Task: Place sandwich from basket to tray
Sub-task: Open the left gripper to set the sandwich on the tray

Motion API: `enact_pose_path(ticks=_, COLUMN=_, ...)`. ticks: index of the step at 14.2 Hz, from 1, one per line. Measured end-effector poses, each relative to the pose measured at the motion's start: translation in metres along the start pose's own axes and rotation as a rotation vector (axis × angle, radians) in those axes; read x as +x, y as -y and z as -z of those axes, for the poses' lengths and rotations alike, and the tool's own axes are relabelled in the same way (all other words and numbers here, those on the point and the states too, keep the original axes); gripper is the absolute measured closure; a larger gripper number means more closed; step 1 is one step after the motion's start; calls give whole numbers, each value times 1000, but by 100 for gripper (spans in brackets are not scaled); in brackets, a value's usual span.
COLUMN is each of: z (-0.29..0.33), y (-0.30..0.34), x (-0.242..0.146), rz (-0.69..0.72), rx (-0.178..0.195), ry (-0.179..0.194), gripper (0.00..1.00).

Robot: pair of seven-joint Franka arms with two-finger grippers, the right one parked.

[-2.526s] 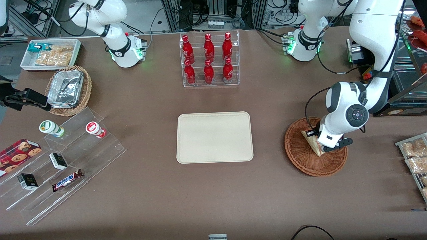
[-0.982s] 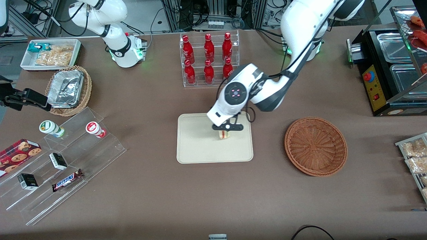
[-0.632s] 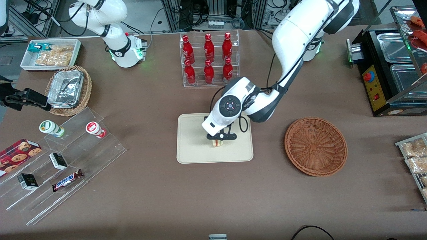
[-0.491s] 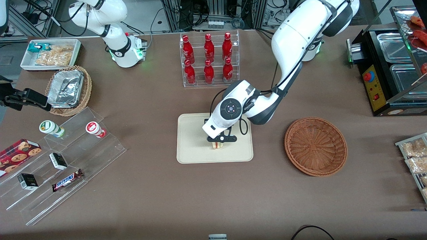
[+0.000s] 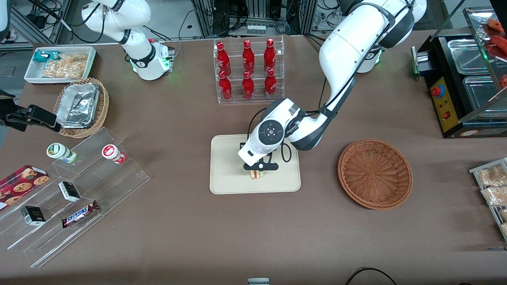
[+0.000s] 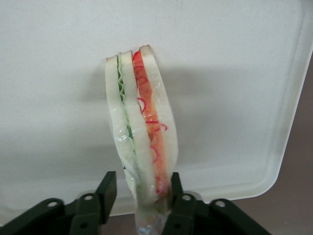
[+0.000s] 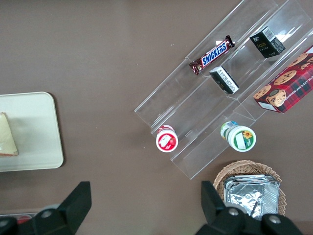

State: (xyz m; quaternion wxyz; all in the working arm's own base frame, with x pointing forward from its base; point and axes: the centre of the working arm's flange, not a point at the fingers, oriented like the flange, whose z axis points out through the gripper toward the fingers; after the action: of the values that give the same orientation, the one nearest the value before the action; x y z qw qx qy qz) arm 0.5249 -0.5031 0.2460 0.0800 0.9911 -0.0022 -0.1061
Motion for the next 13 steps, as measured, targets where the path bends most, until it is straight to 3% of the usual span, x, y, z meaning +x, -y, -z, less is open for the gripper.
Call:
enact_pose_path(ticks=4, z=5, y=-3, x=2, rz=-7, rx=1, ry=-24, gripper=3)
enact_pose_path(ticks=9, z=49, y=-9, x=11, rz=-33, rx=13, ry=-112, gripper=0)
enact_pose_path(ticks=12, z=102, y=20, x=17, rz=-10, rx=131, ry=-138, gripper=0)
enact_pose_path(ticks=13, z=123, y=31, x=18, rz=7, rx=152, ry=-150, gripper=0)
